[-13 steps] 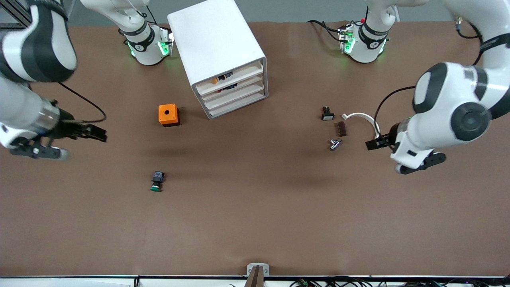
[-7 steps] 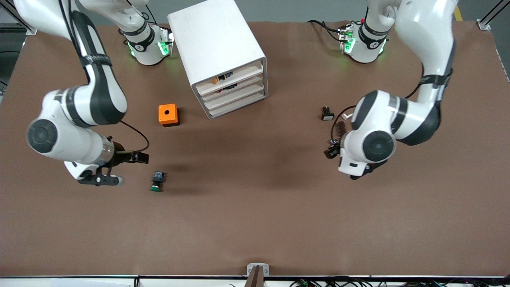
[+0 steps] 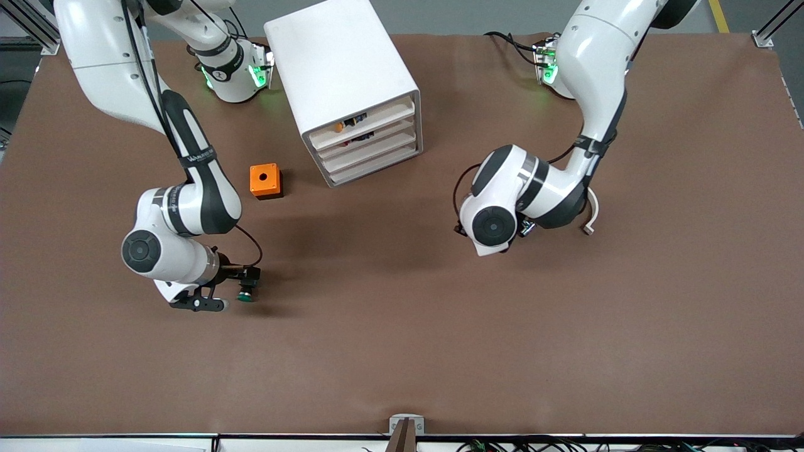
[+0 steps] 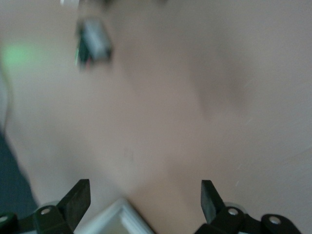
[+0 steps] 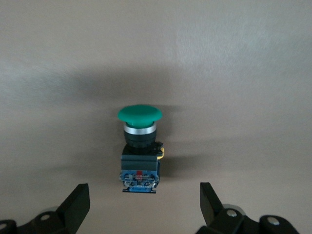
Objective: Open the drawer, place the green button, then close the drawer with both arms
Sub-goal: 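Grasp the green button with the right gripper while the left gripper nears the cabinet, then lift the green button while the left gripper grasps the drawer handle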
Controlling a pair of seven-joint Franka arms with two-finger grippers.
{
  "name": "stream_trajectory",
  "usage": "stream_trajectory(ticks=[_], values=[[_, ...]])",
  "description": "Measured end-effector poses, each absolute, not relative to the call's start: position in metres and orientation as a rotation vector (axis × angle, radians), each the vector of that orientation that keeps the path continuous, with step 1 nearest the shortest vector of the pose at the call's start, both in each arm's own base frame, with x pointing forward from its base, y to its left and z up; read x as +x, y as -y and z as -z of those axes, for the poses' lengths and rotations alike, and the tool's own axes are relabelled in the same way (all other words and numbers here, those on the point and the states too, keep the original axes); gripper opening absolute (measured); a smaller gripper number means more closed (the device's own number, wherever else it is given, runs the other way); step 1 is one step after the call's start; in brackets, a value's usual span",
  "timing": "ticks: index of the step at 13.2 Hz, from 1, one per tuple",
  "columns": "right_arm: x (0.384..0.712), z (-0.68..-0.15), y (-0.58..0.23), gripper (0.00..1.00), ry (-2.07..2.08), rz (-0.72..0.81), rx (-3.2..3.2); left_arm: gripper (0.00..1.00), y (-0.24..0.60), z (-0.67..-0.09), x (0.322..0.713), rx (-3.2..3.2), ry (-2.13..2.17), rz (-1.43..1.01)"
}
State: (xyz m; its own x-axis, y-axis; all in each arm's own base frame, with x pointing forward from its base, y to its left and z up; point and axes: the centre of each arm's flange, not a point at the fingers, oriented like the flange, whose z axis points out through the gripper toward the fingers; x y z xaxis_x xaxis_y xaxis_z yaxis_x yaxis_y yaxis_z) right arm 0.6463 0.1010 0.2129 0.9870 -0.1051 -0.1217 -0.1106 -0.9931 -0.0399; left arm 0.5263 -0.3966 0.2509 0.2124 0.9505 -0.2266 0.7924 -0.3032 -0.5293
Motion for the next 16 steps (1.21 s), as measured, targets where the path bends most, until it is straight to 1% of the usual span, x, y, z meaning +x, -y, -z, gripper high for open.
stream_trajectory(ticks=[2,3,4,5,6,7,8,9,10,11,12,13,14,16], values=[[0.641,-0.204,-0.103,1.0,-0.201,-0.167,-3.086,1.0,0.409,-0.234,0.519,-1.969,1.796,-0.954],[0.639,-0.199,-0.103,0.98,-0.209,-0.149,-3.086,1.0,0.414,-0.226,0.515,-1.853,1.852,-1.044],[0.635,-0.193,-0.103,0.95,-0.217,-0.145,-3.084,0.98,0.421,-0.218,0.509,-1.731,1.896,-1.108],[0.633,-0.188,-0.103,0.89,-0.241,-0.151,-3.072,0.98,0.43,-0.208,0.502,-1.6,1.934,-1.145],[0.632,-0.184,-0.104,0.89,-0.26,-0.155,-3.059,0.98,0.439,-0.197,0.493,-1.483,1.957,-1.157],[0.632,-0.184,-0.104,0.8,-0.271,-0.154,-3.051,0.93,0.446,-0.185,0.485,-1.386,1.97,-1.16],[0.632,-0.184,-0.104,0.67,-0.277,-0.153,-3.047,0.93,0.454,-0.175,0.477,-1.306,1.971,-1.174],[0.632,-0.184,-0.104,0.57,-0.28,-0.152,-3.046,0.86,0.462,-0.168,0.468,-1.247,1.965,-1.193],[0.633,-0.185,-0.104,0.44,-0.284,-0.151,-3.045,0.73,0.472,-0.163,0.459,-1.204,1.955,-1.208],[0.633,-0.186,-0.104,0.41,-0.296,-0.148,-3.043,0.67,0.482,-0.16,0.449,-1.172,1.944,-1.215],[0.634,-0.186,-0.104,0.41,-0.307,-0.147,-3.04,0.67,0.49,-0.157,0.44,-1.151,1.935,-1.212],[0.635,-0.187,-0.104,0.41,-0.317,-0.14,-3.038,0.63,0.496,-0.155,0.433,-1.145,1.926,-1.207],[0.637,-0.191,-0.105,0.41,-0.334,-0.129,-3.034,0.63,0.499,-0.154,0.429,-1.144,1.92,-1.203],[0.645,-0.209,-0.107,0.41,-0.372,-0.097,-3.023,0.47,0.502,-0.151,0.425,-1.145,1.913,-1.198]])
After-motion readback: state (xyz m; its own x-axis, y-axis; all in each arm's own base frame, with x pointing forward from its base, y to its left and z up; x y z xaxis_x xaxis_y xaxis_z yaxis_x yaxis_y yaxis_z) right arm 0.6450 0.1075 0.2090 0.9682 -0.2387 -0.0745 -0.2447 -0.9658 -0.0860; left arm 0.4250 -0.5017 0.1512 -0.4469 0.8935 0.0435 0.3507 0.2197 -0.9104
